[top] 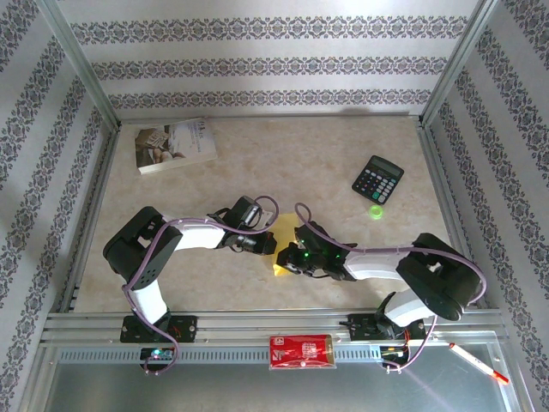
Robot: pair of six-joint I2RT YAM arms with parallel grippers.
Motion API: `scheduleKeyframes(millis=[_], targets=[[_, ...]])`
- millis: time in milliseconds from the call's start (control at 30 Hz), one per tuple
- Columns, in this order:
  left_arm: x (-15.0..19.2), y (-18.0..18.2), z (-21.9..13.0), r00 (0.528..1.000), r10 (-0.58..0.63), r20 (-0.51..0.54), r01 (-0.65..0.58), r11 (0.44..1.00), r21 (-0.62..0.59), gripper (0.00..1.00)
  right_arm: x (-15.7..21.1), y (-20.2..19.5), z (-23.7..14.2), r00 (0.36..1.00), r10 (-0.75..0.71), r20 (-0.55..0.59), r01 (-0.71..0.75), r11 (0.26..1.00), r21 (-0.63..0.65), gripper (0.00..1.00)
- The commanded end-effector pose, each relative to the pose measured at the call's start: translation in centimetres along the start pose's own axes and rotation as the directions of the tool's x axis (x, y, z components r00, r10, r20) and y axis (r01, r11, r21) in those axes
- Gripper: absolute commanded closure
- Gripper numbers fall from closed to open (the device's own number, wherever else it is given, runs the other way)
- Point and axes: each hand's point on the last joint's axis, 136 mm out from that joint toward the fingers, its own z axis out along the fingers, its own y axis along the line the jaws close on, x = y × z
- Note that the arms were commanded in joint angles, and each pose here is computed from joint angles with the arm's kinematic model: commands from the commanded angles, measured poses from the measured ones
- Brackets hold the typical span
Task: Fold a paper plane with a square sheet of paper (pick it up from the middle)
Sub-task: Fold the triangle a second time at the center of the table.
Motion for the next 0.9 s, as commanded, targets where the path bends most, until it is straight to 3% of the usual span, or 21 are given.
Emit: scheduleKeyframes(millis=[0,333,533,867], targets=[[4.3,4.6,1.2,0.989,-0.102,-0.111,0.081,0.981,-0.179,1.0,-0.7,0.1,-1.0,0.999,-0.031,0.022,0.031,0.999,-0.01,0.94],[4.2,4.2,1.3,0.988,-0.109,-0.107,0.09,0.982,-0.165,1.0,-4.8,1.3,-1.6,0.994,-0.041,0.097,0.044,0.999,-0.025,0.87],[4.1,4.2,1.3,0.988,-0.108,-0.107,0.09,0.982,-0.165,1.0,-4.5,1.6,-0.2,0.998,-0.044,0.049,0.045,0.999,-0.017,0.86],[4.2,4.2,1.3,0.988,-0.107,-0.112,0.087,0.982,-0.168,1.0,-4.0,-2.2,0.2,1.0,-0.011,0.009,0.01,0.995,0.095,0.87]])
